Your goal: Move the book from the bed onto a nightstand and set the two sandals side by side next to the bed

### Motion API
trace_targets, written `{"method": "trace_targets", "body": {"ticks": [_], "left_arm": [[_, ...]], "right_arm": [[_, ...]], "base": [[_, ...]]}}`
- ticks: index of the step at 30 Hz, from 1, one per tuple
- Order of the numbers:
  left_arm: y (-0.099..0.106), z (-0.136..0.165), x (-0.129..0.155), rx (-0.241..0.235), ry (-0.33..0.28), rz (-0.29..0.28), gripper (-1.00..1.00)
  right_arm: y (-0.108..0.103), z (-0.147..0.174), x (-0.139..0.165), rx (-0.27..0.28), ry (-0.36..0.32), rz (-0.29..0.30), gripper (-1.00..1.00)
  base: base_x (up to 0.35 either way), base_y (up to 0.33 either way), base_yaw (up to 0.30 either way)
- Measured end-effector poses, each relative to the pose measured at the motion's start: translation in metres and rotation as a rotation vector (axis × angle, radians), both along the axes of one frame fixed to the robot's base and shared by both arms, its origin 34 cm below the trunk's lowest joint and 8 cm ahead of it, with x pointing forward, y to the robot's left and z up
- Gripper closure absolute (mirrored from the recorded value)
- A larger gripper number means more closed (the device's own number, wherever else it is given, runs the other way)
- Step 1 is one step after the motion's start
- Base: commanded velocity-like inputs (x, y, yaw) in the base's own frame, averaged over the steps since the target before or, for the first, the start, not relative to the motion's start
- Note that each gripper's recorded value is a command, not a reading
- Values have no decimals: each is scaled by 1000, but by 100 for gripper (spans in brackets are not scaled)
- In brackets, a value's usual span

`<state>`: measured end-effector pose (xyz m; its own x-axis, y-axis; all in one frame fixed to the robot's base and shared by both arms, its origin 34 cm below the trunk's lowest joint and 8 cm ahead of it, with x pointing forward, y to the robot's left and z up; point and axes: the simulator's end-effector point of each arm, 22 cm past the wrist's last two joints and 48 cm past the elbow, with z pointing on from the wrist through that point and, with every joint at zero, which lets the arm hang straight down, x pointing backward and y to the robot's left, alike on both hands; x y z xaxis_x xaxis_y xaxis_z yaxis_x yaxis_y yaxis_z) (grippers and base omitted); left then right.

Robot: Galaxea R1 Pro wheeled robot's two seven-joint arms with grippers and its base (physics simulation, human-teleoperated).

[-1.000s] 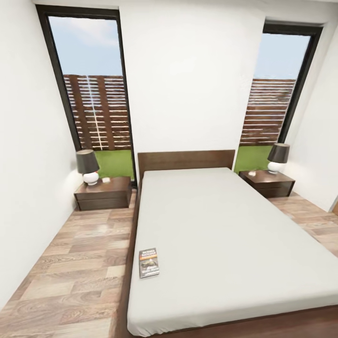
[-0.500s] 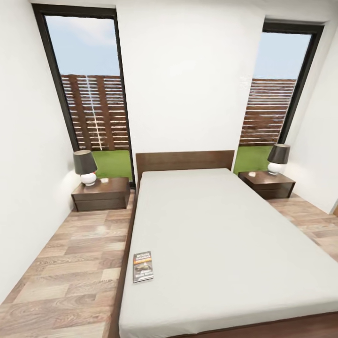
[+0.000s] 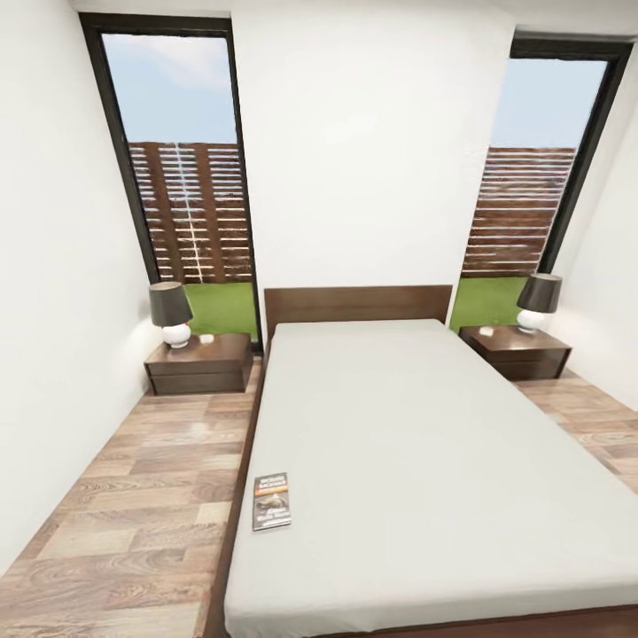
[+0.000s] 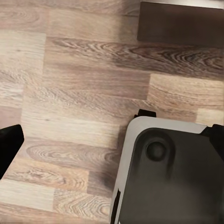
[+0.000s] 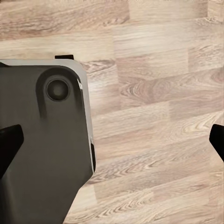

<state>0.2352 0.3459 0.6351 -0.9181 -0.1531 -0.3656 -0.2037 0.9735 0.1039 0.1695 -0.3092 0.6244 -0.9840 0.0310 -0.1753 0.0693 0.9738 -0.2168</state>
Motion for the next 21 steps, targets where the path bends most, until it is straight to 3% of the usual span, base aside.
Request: {"method": "trace_targets", "body": {"ticks": [11, 21], "left_arm": [[0, 0, 0, 0, 1, 1, -100], [0, 0, 0, 0, -1, 1, -100]], "right_arm": [[0, 0, 0, 0, 0, 2, -100], [0, 0, 0, 0, 0, 2, -100]], "base": [[0, -147, 109], [0, -53, 137]]}}
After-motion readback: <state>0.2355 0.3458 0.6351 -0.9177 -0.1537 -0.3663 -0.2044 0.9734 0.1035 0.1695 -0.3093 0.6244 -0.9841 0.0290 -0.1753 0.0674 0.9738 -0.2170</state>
